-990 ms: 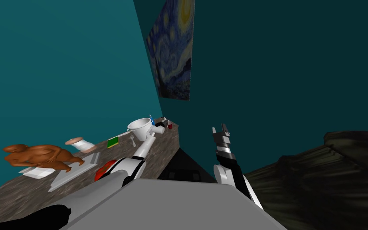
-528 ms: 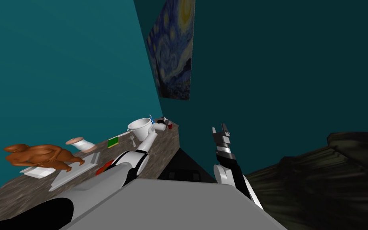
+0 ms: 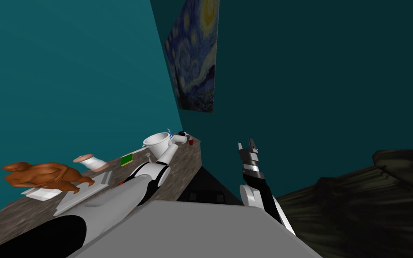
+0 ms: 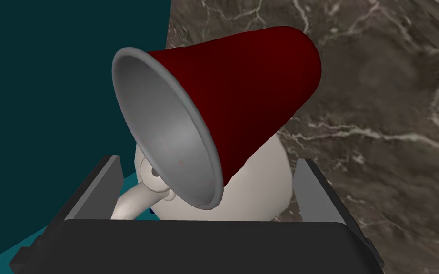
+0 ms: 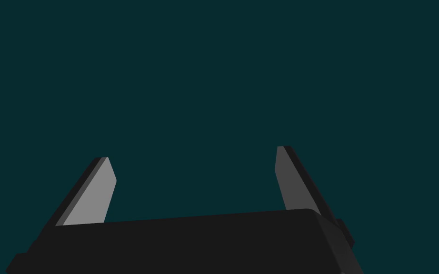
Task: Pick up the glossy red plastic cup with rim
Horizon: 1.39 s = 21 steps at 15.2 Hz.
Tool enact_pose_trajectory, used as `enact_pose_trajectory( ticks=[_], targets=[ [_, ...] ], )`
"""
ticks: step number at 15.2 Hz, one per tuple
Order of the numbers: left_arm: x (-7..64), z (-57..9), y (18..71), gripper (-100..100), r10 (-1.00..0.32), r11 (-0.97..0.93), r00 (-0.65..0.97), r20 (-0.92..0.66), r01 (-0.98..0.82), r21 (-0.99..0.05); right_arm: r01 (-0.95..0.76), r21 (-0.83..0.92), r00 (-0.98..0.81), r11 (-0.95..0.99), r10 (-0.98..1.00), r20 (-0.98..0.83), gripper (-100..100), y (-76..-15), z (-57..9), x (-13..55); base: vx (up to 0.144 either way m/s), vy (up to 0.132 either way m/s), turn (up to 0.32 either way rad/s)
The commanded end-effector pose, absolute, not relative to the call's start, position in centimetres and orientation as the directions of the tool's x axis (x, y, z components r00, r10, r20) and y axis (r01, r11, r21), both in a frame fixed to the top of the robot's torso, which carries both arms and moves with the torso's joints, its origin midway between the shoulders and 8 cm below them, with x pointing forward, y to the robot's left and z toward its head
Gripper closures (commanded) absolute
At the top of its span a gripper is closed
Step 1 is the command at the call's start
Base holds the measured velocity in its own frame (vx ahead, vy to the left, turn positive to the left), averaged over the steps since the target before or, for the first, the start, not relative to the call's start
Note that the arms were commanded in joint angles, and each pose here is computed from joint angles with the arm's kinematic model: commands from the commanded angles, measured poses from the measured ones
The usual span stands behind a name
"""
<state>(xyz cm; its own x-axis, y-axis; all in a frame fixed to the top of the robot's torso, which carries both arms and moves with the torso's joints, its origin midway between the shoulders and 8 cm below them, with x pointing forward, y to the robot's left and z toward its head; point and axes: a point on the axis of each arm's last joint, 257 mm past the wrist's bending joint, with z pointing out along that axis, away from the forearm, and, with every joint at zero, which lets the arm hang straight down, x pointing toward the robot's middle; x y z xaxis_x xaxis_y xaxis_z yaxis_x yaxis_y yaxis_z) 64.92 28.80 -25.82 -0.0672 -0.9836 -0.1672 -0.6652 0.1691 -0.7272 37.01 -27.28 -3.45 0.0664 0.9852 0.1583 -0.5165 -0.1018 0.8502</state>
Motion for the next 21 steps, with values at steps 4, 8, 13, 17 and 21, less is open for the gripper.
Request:
enact_pose_trajectory(
  ticks=[4, 8, 13, 17, 21],
  targets=[
    [64.7, -26.1, 28.2, -100, -0.986, 0.157, -0.079, -0.149, -0.744, -0.649, -0.517, 0.850, 0.066, -0.102, 0.985, 0.158, 0, -27.3, -3.5, 37.0, 0.013, 0.006, 0.002],
    [63.7, -26.8, 28.1, -100, -0.987, 0.148, -0.082, -0.138, -0.801, -0.581, -0.517, 0.850, 0.066, -0.102, 0.985, 0.158, 0, -27.3, -3.5, 37.0, 0.015, 0.008, 0.000],
    [62.9, -26.5, 27.4, -100, -0.989, 0.138, -0.091, -0.118, -0.854, -0.501, -0.517, 0.850, 0.066, -0.102, 0.985, 0.158, 0, -27.3, -3.5, 37.0, 0.016, 0.012, -0.001],
    [62.0, -26.7, 27.2, -100, -0.990, 0.132, -0.093, -0.107, -0.885, -0.446, -0.517, 0.850, 0.066, -0.102, 0.985, 0.158, 0, -27.3, -3.5, 37.0, 0.024, 0.022, -0.004],
    [60.8, -26.3, 26.5, -100, -0.991, 0.125, -0.100, -0.086, -0.921, -0.369, -0.517, 0.850, 0.066, -0.102, 0.985, 0.158, 0, -27.3, -3.5, 37.0, 0.022, 0.016, -0.004]
  ],
)
